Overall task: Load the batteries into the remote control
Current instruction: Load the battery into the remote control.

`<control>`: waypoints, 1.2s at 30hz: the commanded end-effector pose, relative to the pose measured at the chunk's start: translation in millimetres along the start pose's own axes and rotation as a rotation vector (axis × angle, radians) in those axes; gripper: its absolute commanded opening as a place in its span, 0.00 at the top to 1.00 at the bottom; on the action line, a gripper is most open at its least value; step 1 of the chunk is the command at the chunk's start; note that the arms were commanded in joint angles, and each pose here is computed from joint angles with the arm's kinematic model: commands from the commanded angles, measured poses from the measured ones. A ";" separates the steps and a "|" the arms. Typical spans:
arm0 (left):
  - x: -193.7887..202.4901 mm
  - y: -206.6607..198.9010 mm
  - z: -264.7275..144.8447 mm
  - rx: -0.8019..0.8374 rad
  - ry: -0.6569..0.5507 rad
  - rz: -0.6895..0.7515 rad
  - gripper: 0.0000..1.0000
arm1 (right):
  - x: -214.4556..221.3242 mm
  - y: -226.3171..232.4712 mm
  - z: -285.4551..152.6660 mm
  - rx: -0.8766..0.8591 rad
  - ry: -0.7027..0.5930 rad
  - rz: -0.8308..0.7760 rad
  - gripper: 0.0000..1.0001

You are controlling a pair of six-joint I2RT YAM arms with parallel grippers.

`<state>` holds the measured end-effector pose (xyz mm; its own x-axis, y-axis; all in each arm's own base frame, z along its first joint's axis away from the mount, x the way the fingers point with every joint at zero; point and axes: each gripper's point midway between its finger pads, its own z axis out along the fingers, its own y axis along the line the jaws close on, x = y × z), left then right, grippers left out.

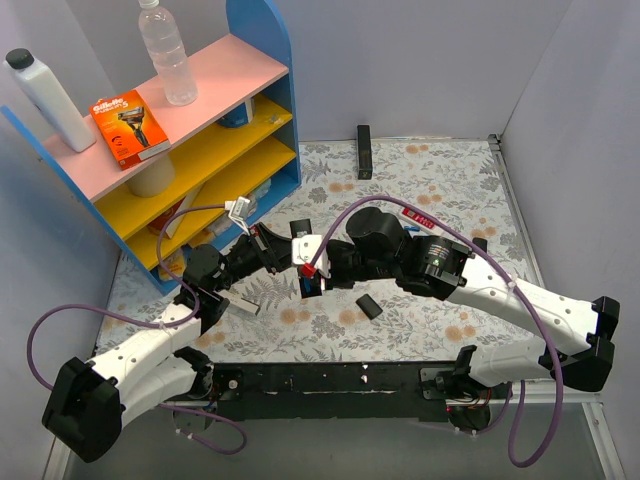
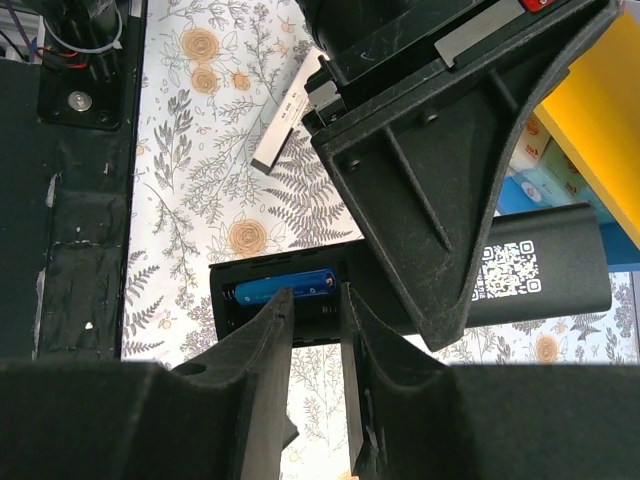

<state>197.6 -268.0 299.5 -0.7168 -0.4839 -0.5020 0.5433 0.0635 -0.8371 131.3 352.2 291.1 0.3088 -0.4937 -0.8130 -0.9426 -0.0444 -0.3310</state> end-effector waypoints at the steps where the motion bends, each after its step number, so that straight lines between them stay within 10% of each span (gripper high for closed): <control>1: -8.4 -22.9 3.8 0.061 -0.011 0.027 1.00 | -20.1 -8.6 -13.1 0.033 -0.046 -0.010 0.67; 36: -8.0 -25.2 4.8 0.067 0.001 0.025 1.00 | -28.9 -5.8 -9.4 -0.002 -0.074 -0.012 0.72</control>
<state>194.9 -269.5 304.2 -0.7260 -0.4773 -0.4950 0.5416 0.0467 -0.8394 126.8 352.5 295.9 0.3034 -0.4823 -0.8218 -0.9470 -0.0571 -0.3161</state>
